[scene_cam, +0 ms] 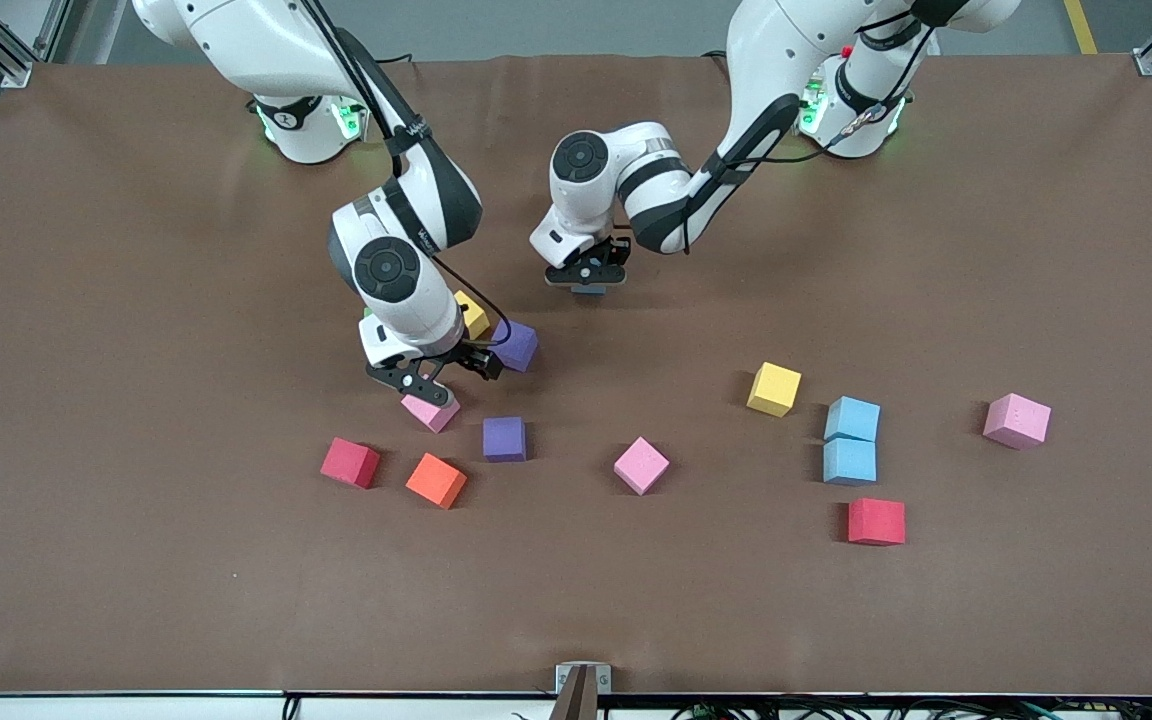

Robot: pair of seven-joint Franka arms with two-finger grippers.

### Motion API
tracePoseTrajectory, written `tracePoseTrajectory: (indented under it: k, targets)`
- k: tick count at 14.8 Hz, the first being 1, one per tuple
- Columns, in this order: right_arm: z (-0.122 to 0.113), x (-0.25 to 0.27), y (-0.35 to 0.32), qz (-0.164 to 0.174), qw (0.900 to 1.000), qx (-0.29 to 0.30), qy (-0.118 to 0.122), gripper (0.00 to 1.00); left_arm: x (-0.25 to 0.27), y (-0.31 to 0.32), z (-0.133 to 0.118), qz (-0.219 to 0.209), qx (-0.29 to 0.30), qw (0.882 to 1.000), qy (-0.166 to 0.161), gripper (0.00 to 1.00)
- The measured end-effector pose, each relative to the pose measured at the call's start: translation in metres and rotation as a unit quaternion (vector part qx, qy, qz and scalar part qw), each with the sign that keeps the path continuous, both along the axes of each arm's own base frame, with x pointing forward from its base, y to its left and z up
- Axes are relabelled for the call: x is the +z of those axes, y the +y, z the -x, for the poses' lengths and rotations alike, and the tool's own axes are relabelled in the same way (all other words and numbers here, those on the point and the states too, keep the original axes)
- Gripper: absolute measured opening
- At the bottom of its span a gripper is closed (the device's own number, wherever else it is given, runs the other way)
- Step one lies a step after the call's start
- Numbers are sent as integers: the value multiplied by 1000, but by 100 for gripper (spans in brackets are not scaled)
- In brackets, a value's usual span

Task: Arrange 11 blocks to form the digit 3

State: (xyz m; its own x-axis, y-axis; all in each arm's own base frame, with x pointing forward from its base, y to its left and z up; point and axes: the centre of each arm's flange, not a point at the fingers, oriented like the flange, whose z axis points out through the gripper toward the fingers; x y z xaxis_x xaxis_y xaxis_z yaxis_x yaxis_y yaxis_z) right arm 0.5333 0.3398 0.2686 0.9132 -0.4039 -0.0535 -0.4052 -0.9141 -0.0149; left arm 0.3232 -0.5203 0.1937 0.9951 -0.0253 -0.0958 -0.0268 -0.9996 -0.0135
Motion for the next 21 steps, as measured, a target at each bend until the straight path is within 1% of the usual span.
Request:
tracePoseTrajectory:
  k: [1,2,4,6,7,11,14,17,20,21]
  targets:
    - [2,0,4,-1,1000,1,-2,100,0,0,-1,-1,7,1000,0,54]
    - [5,1,11,-4,1000,2,-6,100,-1,1,-1,-2,18,1000,0,59]
    - [15,0,27,-7,1000,4,-11,100,-6,2,0,-7,41,999,3,78]
    - [24,-5,40,-9,1000,3,-15,100,-9,2,-2,-8,50,999,5,96]
    - [28,-9,43,-9,1000,3,-15,100,-9,3,-3,-8,52,999,5,100]
    - [32,-25,47,-5,1000,3,-12,100,12,-1,-15,-4,58,998,-7,100]
    - [35,-34,50,-6,1000,5,-13,100,51,12,-36,-20,72,997,-29,100]
    - [39,-47,55,-5,1000,7,-13,100,103,40,-73,-22,106,992,-61,100]
    - [44,-59,60,-4,1000,6,-13,99,139,87,-122,-21,152,985,-84,100]
    - [45,-62,62,-3,1000,6,-12,96,144,107,-140,-22,159,983,-87,100]
